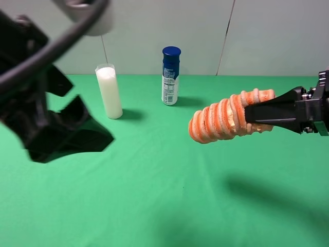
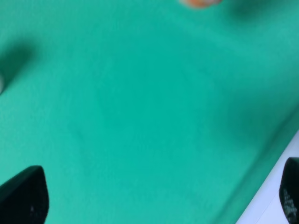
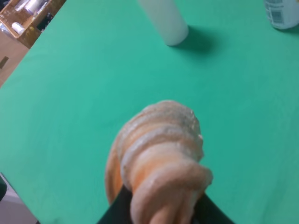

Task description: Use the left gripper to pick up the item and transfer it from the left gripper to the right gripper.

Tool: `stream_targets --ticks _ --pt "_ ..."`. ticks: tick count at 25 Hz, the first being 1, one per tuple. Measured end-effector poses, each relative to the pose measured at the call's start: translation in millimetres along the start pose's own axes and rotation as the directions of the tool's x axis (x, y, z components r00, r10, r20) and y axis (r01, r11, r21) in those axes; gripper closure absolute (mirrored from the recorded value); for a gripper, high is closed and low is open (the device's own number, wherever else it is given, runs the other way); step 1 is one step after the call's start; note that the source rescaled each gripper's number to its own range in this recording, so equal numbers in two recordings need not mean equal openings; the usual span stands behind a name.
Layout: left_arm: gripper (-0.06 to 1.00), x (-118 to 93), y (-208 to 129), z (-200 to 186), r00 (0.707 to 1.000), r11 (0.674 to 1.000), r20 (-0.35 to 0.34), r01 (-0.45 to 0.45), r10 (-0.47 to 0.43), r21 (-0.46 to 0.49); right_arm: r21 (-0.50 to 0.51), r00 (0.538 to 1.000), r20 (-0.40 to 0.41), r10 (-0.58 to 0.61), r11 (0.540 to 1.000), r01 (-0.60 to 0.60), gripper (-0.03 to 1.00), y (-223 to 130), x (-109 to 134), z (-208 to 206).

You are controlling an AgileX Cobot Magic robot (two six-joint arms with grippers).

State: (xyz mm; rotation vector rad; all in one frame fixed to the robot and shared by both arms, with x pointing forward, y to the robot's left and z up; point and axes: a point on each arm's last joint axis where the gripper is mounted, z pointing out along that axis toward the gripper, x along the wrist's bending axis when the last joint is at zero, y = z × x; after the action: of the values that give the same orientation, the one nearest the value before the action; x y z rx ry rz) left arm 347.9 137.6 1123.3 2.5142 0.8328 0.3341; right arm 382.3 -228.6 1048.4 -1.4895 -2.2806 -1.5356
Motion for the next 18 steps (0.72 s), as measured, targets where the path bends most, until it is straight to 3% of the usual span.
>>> stream_targets --ticks 3,7,14,18 --pt "-0.04 7 -12 -13 0.999 1.000 -0.047 0.001 0.000 0.026 -0.003 1.000 0.004 0.009 1.000 -0.009 0.94 0 0 0" --pt "-0.03 11 -21 -26 0.998 1.000 -0.061 0.007 -0.006 0.016 -0.004 1.000 0.005 0.009 1.000 -0.009 0.95 0 0 0" --pt "-0.03 15 -86 -20 0.998 0.999 -0.059 0.014 -0.012 0.032 -0.005 1.000 0.006 0.009 1.000 -0.009 0.95 0 -1 0" --pt "-0.03 16 -123 -20 0.998 0.999 -0.034 0.044 -0.045 -0.011 -0.014 1.000 0.018 0.009 1.000 -0.009 0.95 1 -2 0"
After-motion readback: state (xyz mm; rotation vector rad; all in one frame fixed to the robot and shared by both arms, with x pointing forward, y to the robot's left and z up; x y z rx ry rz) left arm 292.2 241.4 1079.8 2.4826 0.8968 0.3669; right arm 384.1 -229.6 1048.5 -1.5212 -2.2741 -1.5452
